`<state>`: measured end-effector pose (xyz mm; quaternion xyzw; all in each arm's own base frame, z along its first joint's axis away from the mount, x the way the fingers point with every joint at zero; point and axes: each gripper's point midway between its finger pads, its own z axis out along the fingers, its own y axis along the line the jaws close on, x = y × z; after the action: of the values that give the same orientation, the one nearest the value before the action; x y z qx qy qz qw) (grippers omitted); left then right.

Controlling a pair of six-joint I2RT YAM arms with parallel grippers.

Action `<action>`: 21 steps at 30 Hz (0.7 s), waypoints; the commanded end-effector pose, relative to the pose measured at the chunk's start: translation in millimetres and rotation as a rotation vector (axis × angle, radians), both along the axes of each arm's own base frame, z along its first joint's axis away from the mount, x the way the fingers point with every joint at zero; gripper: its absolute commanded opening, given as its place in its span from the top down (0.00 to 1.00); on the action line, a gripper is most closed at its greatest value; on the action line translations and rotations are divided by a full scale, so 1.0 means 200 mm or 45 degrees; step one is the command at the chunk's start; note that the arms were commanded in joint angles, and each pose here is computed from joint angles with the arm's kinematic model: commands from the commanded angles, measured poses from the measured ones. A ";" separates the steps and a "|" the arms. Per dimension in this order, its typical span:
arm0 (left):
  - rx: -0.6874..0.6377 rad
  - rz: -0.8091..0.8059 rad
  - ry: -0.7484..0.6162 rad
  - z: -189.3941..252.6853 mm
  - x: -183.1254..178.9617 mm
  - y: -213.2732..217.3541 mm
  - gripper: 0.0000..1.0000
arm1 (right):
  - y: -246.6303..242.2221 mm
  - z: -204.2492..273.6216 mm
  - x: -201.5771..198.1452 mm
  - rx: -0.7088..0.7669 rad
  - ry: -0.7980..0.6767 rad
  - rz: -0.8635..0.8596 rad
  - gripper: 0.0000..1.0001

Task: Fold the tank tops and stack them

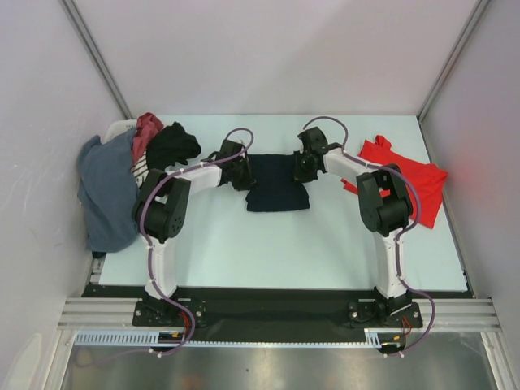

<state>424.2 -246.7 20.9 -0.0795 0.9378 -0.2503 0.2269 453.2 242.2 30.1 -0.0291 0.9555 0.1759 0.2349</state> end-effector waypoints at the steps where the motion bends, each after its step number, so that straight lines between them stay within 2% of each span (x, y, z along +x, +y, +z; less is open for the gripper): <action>1: 0.055 -0.108 0.047 -0.11 -0.09 -0.10 1.00 | -0.03 0.14 -0.04 -0.006 -0.037 -0.032 1.00; 7: -0.014 -0.145 -0.027 0.09 -0.09 -0.21 1.00 | -0.08 0.32 -0.02 -0.005 -0.124 -0.067 1.00; 15: -0.038 -0.154 -0.134 0.36 -0.10 -0.20 1.00 | -0.09 0.44 -0.07 0.025 -0.153 -0.059 1.00; 21: -0.023 -0.182 -0.117 0.36 -0.16 -0.21 1.00 | -0.10 0.37 -0.15 0.027 -0.068 -0.067 1.00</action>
<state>397.0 -277.6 62.8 -0.0293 0.9379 -0.2587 0.2295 434.0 220.2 92.4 -0.0143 0.9494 0.1637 0.2678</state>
